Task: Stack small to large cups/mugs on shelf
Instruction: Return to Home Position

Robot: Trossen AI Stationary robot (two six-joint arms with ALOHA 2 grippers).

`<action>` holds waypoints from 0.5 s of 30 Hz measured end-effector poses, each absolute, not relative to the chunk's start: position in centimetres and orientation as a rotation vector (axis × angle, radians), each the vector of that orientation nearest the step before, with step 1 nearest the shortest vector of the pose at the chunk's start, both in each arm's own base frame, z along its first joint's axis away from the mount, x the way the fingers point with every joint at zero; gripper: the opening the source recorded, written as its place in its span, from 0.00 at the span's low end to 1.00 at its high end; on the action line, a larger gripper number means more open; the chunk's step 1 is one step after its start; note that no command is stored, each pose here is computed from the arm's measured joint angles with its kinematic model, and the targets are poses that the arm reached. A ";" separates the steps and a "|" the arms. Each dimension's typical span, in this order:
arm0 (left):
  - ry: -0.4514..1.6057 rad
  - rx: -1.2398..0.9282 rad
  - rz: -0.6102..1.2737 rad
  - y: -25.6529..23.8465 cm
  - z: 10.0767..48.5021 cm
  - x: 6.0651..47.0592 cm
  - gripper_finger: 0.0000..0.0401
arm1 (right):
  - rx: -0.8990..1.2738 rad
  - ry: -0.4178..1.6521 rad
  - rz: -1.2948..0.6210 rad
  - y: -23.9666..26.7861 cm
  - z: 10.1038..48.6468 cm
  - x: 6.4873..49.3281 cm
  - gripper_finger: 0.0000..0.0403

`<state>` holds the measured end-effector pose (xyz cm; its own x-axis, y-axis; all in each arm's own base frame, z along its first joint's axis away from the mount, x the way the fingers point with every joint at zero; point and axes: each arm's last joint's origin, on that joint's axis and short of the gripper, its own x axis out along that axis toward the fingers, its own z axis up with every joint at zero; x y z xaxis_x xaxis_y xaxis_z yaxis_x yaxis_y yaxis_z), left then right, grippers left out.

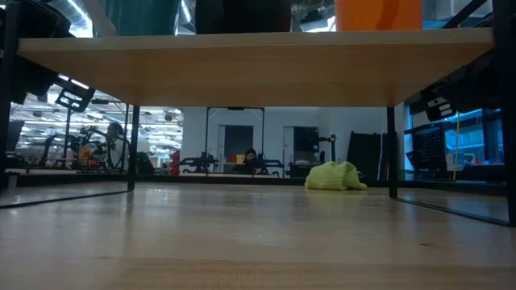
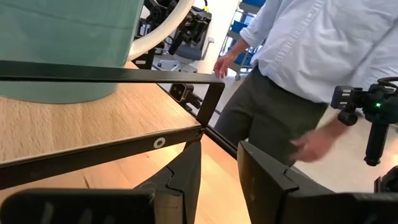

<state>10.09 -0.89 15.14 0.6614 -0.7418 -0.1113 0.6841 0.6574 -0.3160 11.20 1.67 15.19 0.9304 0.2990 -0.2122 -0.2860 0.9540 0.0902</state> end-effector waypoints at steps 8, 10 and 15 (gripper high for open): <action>0.239 -0.257 -0.816 -0.9 15.1 10.1 0.25 | 0.059 0.227 0.299 1.7 15.2 11.2 0.04; 0.239 -0.257 -0.816 -0.9 15.2 10.1 0.25 | 0.058 0.227 0.299 1.7 15.2 11.2 0.04; 0.239 -0.256 -0.816 -0.9 15.2 10.1 0.25 | 0.058 0.227 0.299 1.7 15.2 11.2 0.04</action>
